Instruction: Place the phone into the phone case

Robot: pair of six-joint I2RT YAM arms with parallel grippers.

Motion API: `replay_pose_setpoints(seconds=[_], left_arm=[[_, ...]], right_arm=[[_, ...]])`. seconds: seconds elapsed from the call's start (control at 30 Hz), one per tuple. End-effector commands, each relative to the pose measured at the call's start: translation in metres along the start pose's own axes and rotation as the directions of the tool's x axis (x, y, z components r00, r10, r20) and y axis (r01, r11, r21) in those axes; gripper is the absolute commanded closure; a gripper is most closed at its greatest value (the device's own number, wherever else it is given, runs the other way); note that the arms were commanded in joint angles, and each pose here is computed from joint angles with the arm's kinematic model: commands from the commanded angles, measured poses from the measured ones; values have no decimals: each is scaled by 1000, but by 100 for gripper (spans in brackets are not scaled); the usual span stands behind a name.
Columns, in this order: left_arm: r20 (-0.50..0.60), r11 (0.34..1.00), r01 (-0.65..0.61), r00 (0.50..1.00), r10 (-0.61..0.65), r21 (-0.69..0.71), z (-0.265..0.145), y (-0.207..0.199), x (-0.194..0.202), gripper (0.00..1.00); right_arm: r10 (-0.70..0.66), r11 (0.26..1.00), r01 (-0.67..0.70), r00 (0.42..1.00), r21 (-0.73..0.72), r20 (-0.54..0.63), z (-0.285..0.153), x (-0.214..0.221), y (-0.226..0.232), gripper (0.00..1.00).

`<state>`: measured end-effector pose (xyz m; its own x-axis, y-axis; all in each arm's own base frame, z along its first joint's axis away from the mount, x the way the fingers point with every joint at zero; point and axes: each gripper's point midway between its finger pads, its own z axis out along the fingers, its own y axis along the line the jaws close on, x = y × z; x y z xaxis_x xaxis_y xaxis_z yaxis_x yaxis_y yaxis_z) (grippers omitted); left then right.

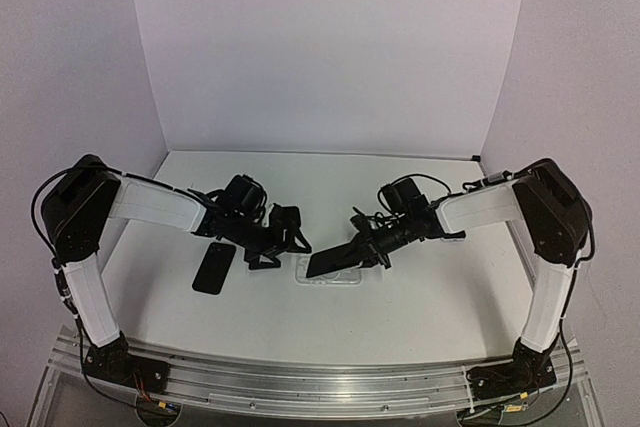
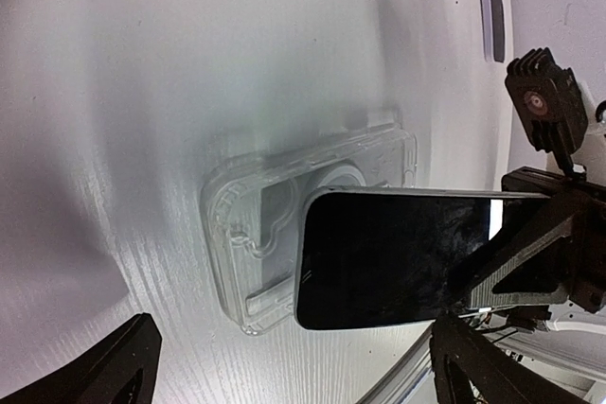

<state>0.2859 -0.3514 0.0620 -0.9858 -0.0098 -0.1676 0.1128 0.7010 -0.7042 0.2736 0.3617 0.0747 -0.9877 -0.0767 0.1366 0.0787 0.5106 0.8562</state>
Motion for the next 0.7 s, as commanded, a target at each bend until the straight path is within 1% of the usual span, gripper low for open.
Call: replay_pose_setpoints(seconds=[0.0,0.3,0.67], left_arm=[[13,997,-55,998,54,62,2,-20,-15,0],[-12,996,-61,998,62,64,13,-19,-17,0],[-58,993,-60,996,66,99,29,-21,-17,0]], right_arm=[[-72,994,71,997,-85,-9,-2,-11,26,100],[-58,995,56,998,-79,-26,4,-11,18,100],[-46,997,44,998,-57,-40,13,-14,0,100]])
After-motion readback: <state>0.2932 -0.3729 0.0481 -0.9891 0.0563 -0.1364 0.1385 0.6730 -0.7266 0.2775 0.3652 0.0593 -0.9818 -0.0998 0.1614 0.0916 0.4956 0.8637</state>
